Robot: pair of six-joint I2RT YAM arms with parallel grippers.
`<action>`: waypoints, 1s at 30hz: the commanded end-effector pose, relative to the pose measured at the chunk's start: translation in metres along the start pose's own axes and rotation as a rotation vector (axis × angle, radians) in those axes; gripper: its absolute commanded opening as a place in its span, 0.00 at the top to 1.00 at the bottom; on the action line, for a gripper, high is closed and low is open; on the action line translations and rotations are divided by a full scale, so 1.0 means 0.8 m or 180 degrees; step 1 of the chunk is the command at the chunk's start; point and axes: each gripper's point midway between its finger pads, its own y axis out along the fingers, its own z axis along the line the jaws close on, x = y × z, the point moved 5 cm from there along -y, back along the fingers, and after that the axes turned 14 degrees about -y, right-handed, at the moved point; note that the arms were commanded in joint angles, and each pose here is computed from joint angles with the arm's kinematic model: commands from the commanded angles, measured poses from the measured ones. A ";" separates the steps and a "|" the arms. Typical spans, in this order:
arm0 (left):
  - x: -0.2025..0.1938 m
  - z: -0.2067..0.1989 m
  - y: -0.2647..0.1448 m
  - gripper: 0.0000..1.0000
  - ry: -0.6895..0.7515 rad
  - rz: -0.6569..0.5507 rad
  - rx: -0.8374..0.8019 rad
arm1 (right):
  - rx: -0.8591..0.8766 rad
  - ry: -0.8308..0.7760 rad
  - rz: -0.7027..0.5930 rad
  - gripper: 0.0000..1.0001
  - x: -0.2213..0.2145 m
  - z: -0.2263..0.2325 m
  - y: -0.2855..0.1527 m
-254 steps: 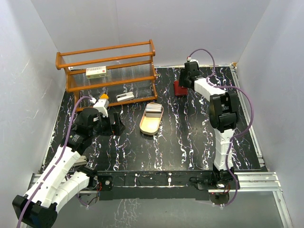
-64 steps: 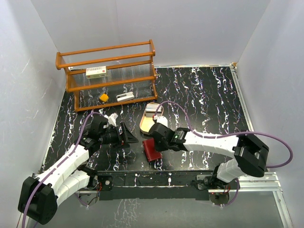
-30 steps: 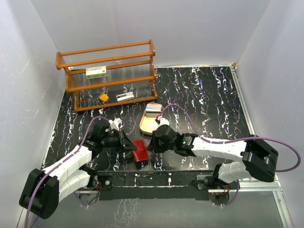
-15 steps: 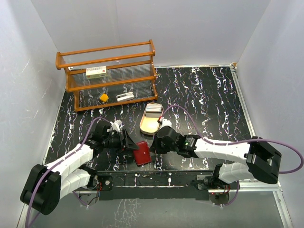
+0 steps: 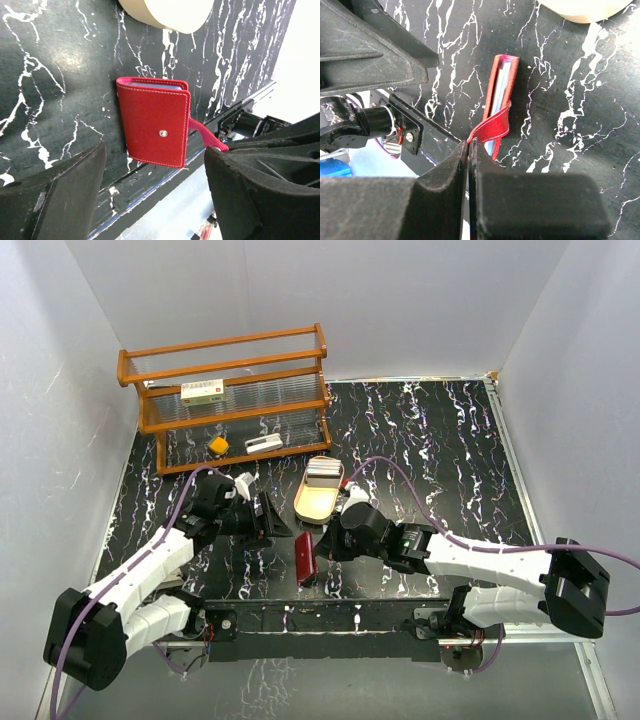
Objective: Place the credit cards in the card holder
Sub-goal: Open the card holder at the center of the board.
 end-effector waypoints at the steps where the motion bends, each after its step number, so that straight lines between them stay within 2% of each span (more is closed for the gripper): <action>1: -0.016 -0.010 -0.010 0.22 -0.0056 0.0207 -0.0246 | 0.0334 0.0131 -0.0274 1.00 0.029 0.030 -0.007; 11: -0.031 0.009 -0.001 0.23 -0.0241 0.0317 -0.0327 | 0.0570 0.0117 -0.0212 1.00 0.033 0.049 0.006; 17: -0.031 0.028 0.008 0.28 -0.0303 0.0281 -0.0137 | 0.0596 0.0136 -0.0265 1.00 0.034 0.048 0.001; 23: -0.031 0.024 0.005 0.28 -0.0294 0.0252 -0.0196 | 0.0714 0.0177 -0.0385 1.00 0.045 0.057 -0.008; 30: -0.032 0.031 0.008 0.33 -0.0330 0.0242 -0.0146 | 0.0657 0.0202 -0.0296 1.00 0.034 0.050 0.000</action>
